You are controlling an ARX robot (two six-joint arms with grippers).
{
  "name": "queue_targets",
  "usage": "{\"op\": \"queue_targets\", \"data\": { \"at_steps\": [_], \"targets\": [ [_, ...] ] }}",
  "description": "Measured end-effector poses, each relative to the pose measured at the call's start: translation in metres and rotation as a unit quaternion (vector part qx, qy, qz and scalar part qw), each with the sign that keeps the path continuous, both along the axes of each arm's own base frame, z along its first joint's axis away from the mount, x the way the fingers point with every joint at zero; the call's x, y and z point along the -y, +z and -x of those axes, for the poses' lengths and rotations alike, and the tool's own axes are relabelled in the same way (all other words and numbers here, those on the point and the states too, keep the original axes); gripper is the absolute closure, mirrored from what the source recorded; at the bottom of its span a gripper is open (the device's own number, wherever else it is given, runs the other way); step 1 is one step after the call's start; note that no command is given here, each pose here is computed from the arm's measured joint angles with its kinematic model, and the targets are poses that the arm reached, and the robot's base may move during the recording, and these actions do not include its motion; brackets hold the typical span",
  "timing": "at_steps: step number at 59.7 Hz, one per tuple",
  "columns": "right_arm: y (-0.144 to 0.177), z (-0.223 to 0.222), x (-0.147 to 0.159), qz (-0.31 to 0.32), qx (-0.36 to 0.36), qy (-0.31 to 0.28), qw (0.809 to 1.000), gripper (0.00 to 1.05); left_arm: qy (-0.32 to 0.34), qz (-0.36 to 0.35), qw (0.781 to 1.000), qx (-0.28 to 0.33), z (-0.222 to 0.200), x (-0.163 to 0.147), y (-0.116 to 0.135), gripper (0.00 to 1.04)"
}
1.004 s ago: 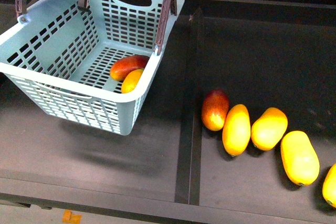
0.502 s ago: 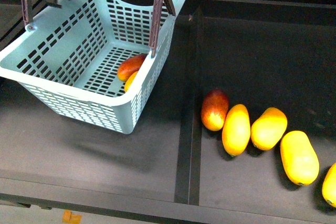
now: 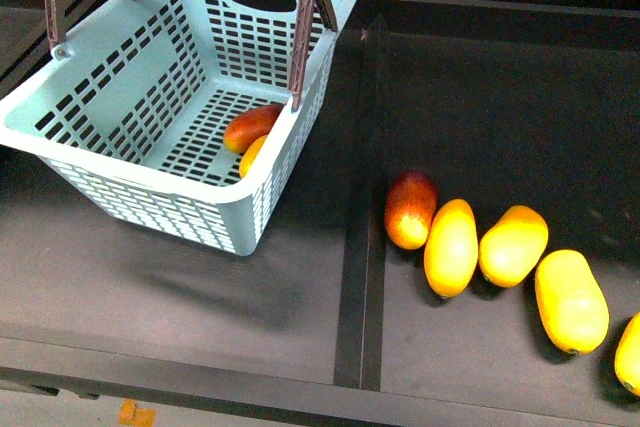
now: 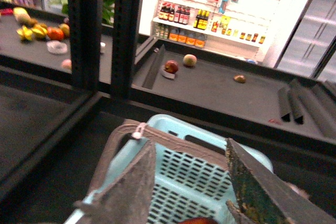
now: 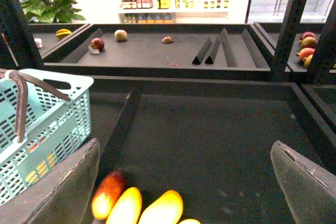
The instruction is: Pick lemon and mango into basket
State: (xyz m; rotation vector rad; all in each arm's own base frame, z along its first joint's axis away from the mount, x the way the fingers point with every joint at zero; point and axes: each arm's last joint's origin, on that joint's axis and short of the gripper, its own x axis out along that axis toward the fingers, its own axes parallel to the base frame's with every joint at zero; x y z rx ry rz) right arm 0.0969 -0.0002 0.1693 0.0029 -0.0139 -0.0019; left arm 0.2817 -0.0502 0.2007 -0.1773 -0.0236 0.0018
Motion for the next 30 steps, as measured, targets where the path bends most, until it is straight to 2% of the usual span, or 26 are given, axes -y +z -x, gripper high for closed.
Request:
{"op": "queue_targets", "data": {
  "at_steps": [3, 7, 24, 30],
  "targets": [
    [0.0, 0.0, 0.0, 0.0, 0.0, 0.0, 1.0, 0.09, -0.004, -0.049, 0.999, -0.012, 0.02, -0.009, -0.01, 0.85],
    [0.0, 0.0, 0.0, 0.0, 0.0, 0.0, 1.0, 0.09, -0.007, -0.069, 0.997, -0.021, 0.04, -0.017, -0.019, 1.02],
    [0.0, 0.0, 0.0, 0.0, 0.0, 0.0, 1.0, 0.09, -0.004, -0.081, 0.997, -0.016, 0.092, -0.037, -0.027, 1.02],
    [0.0, 0.0, 0.0, 0.0, 0.0, 0.0, 1.0, 0.09, -0.01, -0.082, 0.996, -0.016, 0.104, -0.045, -0.037, 1.02]
  ]
}}
